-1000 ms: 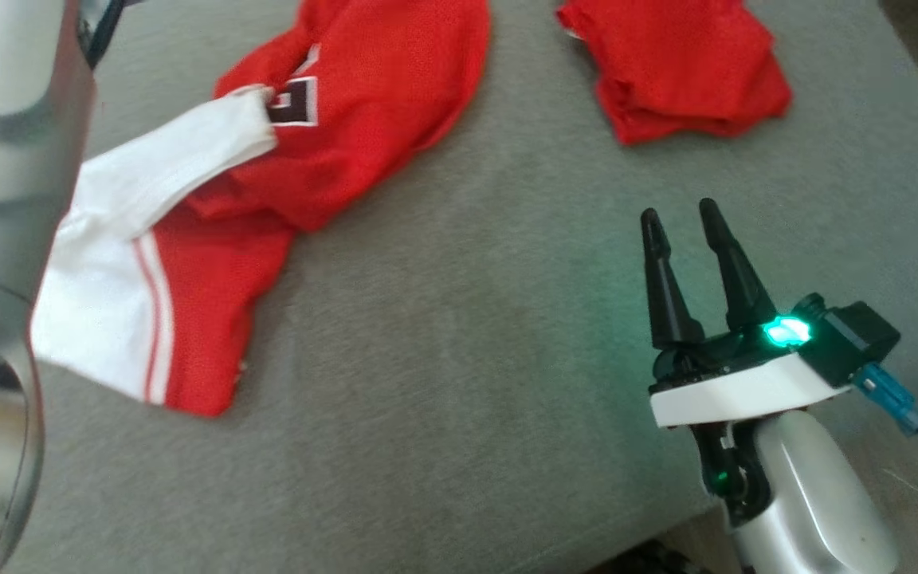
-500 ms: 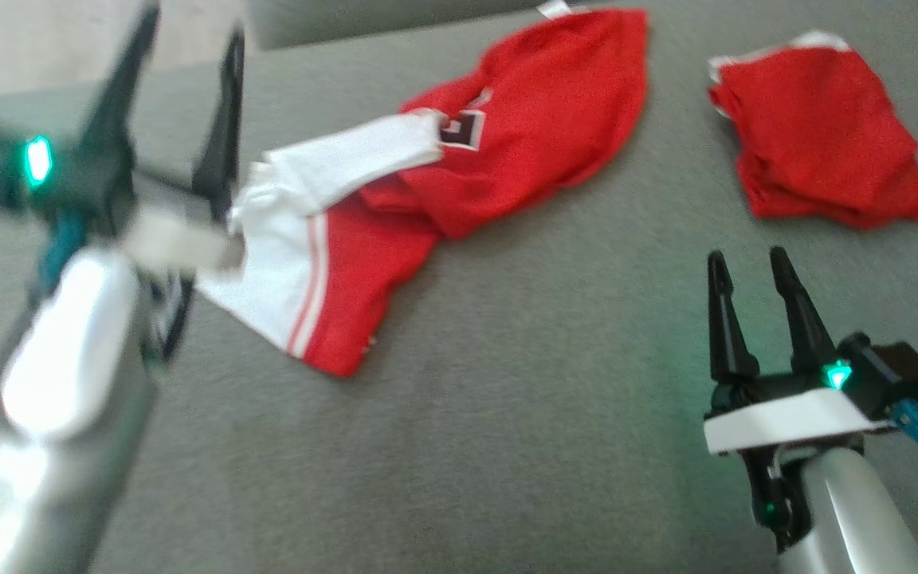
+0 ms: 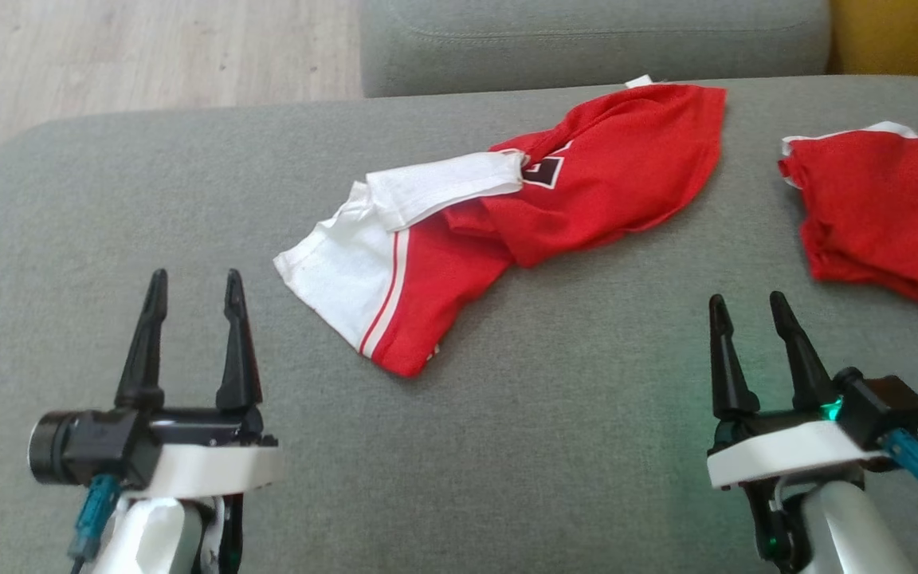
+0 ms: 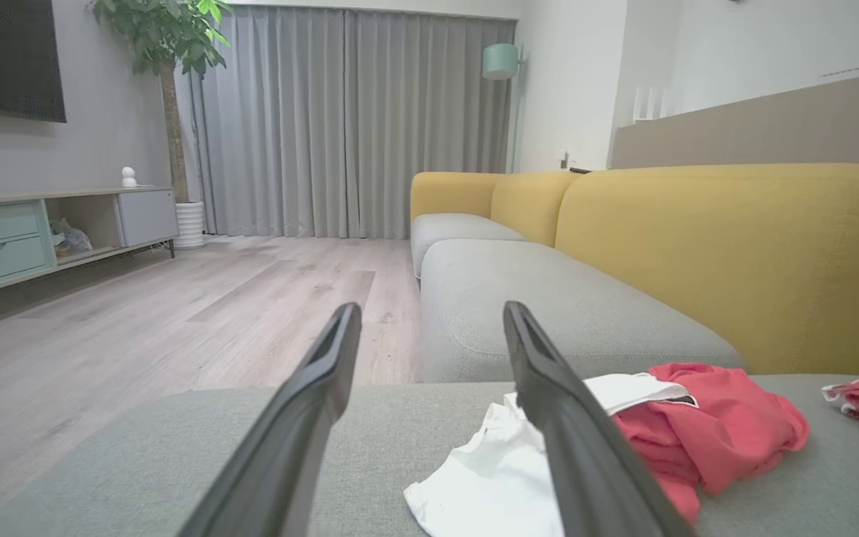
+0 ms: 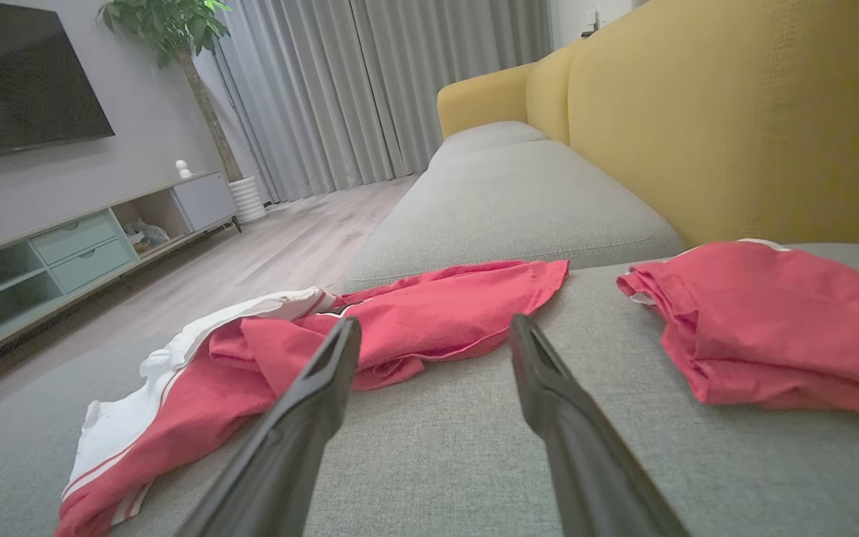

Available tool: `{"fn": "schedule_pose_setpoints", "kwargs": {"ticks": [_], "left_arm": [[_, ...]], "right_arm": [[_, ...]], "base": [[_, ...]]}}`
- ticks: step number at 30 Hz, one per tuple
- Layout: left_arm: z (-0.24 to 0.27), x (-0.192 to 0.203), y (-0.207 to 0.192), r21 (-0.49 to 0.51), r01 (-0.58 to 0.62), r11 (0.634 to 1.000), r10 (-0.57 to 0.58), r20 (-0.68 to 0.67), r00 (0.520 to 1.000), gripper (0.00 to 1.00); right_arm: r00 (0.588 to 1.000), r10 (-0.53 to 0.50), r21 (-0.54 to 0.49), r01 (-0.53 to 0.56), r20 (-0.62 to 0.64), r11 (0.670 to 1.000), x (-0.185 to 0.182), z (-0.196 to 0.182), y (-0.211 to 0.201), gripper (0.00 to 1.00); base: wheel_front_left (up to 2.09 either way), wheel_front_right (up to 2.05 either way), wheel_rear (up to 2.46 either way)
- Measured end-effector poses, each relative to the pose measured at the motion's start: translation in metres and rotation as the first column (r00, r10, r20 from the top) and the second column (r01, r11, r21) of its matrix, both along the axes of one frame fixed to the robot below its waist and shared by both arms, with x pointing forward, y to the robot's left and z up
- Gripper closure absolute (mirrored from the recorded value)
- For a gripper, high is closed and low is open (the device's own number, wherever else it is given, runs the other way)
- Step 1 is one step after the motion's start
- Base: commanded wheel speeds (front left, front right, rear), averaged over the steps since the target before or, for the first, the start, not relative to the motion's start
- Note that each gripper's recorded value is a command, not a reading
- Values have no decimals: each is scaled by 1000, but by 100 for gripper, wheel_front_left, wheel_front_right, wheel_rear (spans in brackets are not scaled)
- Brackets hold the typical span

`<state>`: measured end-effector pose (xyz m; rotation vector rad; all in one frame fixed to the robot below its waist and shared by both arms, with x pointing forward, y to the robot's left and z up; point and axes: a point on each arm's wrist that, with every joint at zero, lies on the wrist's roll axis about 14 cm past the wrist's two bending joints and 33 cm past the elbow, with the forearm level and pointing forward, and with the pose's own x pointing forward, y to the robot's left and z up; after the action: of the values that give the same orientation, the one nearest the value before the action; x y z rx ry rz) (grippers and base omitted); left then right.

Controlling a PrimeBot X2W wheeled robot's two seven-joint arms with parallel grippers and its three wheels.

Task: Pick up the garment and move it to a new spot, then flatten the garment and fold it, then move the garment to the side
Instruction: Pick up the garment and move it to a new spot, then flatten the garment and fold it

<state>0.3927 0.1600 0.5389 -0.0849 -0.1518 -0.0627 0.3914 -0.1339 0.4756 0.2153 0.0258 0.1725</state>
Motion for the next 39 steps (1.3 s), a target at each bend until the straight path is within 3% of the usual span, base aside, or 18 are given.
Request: {"fn": "schedule_pose_setpoints", "kwargs": {"ticks": [9, 18, 25, 31, 33, 34, 39], "left_arm": [[-5, 0, 2, 10, 6, 1000, -6, -7, 1000, 0], [-14, 7, 13, -7, -33, 999, 33, -33, 999, 0], [-21, 4, 38, 11, -105, 994, 105, -54, 993, 0], [-24, 5, 43, 13, -121, 993, 122, -62, 991, 0], [-24, 8, 43, 11, -122, 992, 122, -60, 991, 0], [-25, 8, 43, 8, -121, 993, 121, -61, 991, 0], [-21, 12, 39, 6, -111, 994, 111, -48, 993, 0]], "right_arm": [[992, 121, -74, -123, -29, 990, 14, -13, 37, 0], [938, 297, -175, -327, -180, 929, 61, -42, 98, 0], [883, 330, -174, -402, -332, 899, 68, -86, 117, 0], [883, 320, -166, -392, -343, 905, 83, -95, 118, 2], [887, 319, -169, -390, -335, 905, 87, -95, 118, 91], [889, 318, -171, -388, -331, 906, 90, -94, 118, 100], [908, 287, -179, -351, -306, 919, 89, -88, 103, 100]], "base": [[0, 0, 0], [0, 0, 0], [0, 0, 0], [0, 0, 0], [0, 0, 0], [0, 0, 0], [0, 0, 0]]}}
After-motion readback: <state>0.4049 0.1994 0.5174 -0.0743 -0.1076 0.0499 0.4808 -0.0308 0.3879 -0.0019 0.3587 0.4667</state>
